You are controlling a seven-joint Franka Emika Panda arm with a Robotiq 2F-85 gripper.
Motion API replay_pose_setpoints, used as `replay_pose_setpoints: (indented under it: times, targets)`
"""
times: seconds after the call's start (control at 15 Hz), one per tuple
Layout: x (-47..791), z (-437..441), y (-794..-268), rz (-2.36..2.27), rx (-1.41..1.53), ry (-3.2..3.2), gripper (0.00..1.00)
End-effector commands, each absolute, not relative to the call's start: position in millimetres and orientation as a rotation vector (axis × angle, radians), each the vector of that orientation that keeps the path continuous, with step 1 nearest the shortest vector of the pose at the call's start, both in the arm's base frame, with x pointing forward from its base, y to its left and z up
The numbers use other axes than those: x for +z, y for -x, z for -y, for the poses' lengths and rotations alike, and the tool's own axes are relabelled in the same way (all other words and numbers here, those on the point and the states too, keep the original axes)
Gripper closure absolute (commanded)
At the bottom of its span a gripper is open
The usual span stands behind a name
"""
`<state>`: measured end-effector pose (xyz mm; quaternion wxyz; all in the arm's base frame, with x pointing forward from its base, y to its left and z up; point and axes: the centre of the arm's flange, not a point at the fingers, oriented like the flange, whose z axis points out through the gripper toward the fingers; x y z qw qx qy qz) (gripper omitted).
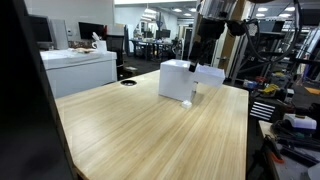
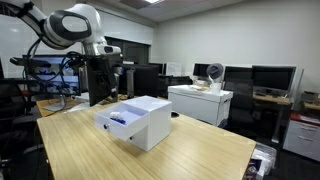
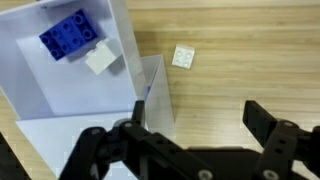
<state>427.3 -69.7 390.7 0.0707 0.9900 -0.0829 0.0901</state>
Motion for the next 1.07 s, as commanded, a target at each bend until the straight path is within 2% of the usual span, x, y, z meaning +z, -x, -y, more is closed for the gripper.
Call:
replay_pose_setpoints:
  times: [0.0, 1.0]
  targets:
    - [357, 54, -415, 0.205, 0.185, -3.006, 0.00]
    - [250, 58, -433, 0.200, 0.052, -3.016, 0.00]
